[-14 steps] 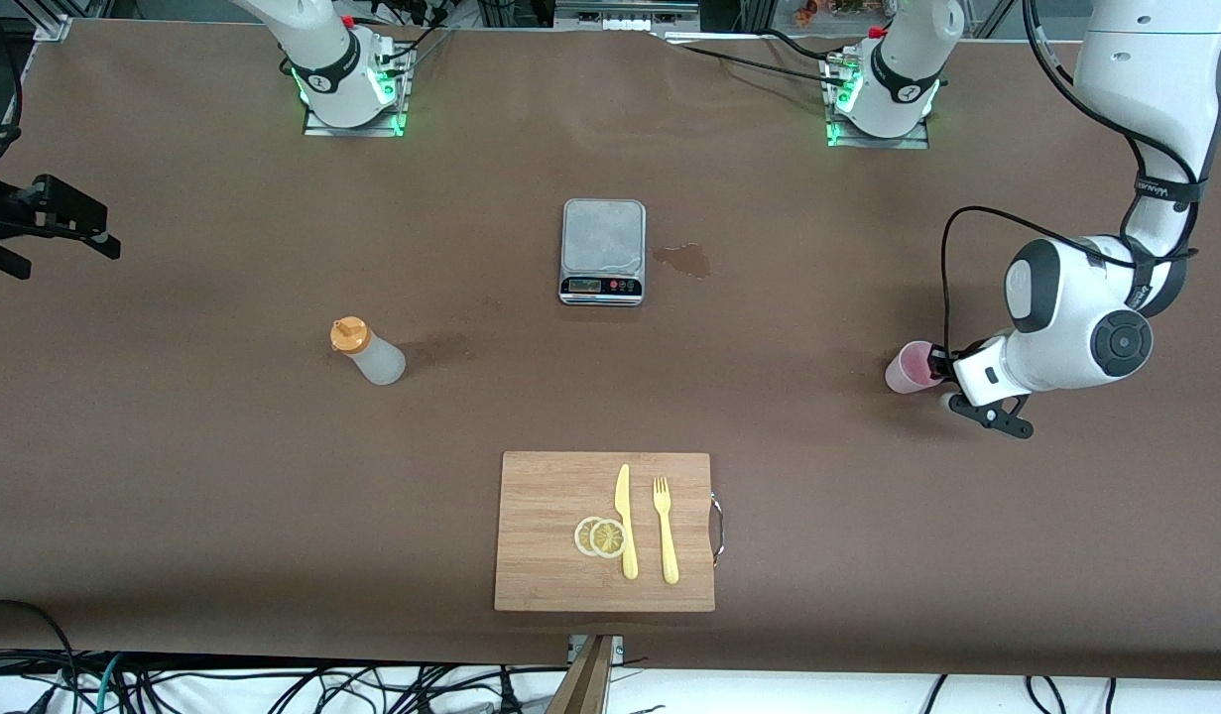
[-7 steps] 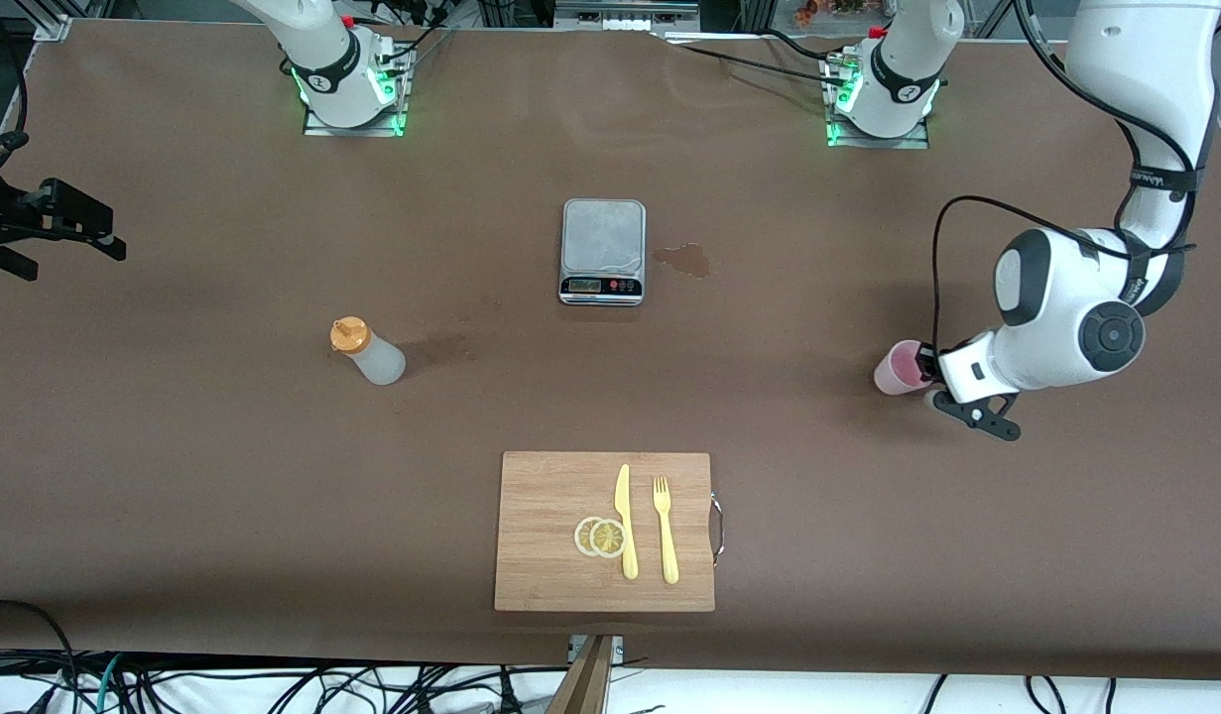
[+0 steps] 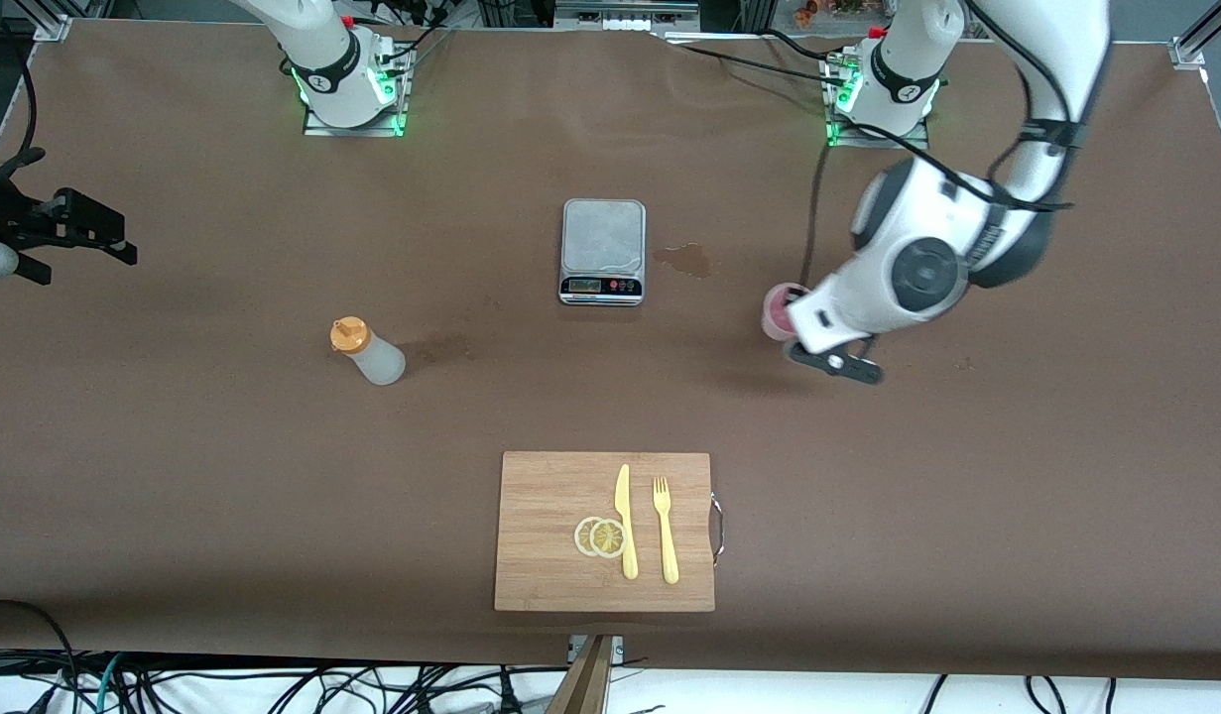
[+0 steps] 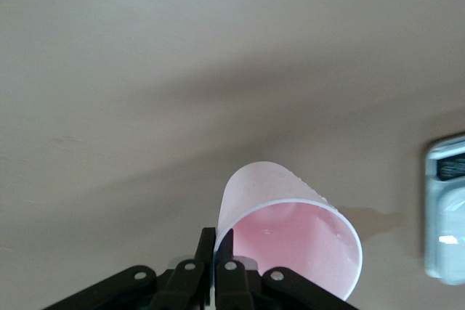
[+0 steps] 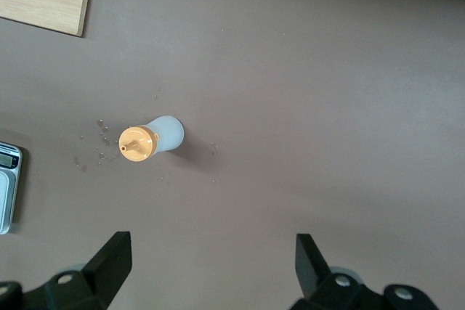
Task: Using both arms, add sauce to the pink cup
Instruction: 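Carry the pink cup with the left gripper onto the scale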
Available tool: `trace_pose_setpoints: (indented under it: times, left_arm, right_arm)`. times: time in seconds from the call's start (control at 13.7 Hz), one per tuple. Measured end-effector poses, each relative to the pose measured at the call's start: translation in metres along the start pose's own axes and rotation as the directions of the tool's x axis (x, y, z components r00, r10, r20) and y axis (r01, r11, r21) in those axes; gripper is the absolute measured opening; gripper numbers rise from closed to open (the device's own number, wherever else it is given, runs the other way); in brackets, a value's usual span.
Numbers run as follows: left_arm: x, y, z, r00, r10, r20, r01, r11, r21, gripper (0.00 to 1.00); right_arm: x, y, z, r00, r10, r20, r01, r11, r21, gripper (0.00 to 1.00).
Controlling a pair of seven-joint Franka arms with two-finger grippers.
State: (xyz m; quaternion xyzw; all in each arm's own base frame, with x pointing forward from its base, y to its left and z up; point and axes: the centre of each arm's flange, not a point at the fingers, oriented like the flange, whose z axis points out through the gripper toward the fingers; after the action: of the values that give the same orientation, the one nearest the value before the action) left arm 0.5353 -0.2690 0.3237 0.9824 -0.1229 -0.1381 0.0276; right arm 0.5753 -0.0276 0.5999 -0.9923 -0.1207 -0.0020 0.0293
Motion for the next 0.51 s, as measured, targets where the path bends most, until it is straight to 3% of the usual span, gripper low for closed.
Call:
trace_pose_setpoints:
  times: [0.29,0.51]
  left_arm:
    - [-0.036,0.119,0.014,0.993,-0.117,0.013,0.117,0.993,-0.004,0.04]
    - [-0.062,0.202,0.040,0.976,-0.219,-0.015,0.219,0.975,-0.043,0.04]
  right_arm:
    - [-0.007,-0.002,-0.009,1.000,-0.012,0.001,0.012,1.000,0.008,1.00]
    - [-0.009,-0.003,-0.008,0.999,-0.031,0.015,0.031,0.999,0.014,1.00]
